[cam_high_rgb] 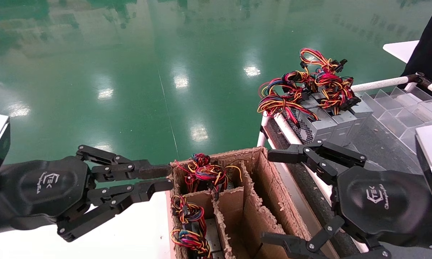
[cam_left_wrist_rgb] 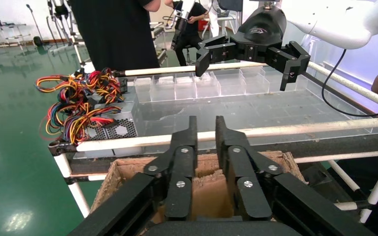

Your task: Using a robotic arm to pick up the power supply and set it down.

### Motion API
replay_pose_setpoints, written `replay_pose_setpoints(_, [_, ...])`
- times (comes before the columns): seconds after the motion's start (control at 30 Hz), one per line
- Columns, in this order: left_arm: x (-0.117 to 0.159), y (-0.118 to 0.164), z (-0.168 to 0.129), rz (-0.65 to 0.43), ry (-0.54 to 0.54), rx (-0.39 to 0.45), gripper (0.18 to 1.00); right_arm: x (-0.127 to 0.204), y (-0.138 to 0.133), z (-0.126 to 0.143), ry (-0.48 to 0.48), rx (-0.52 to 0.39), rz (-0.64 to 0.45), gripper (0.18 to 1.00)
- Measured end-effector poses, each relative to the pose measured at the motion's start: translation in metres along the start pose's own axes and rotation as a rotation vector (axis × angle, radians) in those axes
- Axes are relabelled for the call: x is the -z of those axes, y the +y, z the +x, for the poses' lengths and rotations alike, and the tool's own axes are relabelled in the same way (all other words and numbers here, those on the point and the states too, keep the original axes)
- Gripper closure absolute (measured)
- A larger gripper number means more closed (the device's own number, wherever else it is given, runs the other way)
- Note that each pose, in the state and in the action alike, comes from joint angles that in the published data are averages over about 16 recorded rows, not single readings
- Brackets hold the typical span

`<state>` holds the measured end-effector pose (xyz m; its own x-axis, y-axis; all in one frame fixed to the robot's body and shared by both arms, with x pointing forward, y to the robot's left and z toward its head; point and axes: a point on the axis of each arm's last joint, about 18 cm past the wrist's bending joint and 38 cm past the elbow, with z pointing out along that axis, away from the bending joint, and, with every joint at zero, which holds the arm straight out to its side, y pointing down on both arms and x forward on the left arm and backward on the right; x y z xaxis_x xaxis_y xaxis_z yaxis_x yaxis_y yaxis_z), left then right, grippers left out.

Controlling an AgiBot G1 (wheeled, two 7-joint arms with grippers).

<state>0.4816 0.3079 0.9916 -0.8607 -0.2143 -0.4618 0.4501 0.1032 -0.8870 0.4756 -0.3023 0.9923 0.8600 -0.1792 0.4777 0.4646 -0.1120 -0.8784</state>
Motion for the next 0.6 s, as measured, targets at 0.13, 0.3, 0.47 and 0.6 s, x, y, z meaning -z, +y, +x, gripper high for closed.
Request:
replay_pose_setpoints(0.13, [0.0, 0.0, 0.0, 0.0, 0.0, 0.0, 0.891, 0.0, 0.0, 0.0, 0.0, 0.0, 0.0, 0.178])
replay_pose_setpoints(0.3, [0.0, 0.0, 0.0, 0.0, 0.0, 0.0, 0.947, 0.0, 0.0, 0.0, 0.0, 0.0, 0.0, 0.178])
replay_pose_setpoints(0.47, [0.0, 0.0, 0.0, 0.0, 0.0, 0.0, 0.975, 0.0, 0.0, 0.0, 0.0, 0.0, 0.0, 0.178])
replay_pose_setpoints(0.6, [0.0, 0.0, 0.0, 0.0, 0.0, 0.0, 0.982, 0.0, 0.0, 0.0, 0.0, 0.0, 0.0, 0.178])
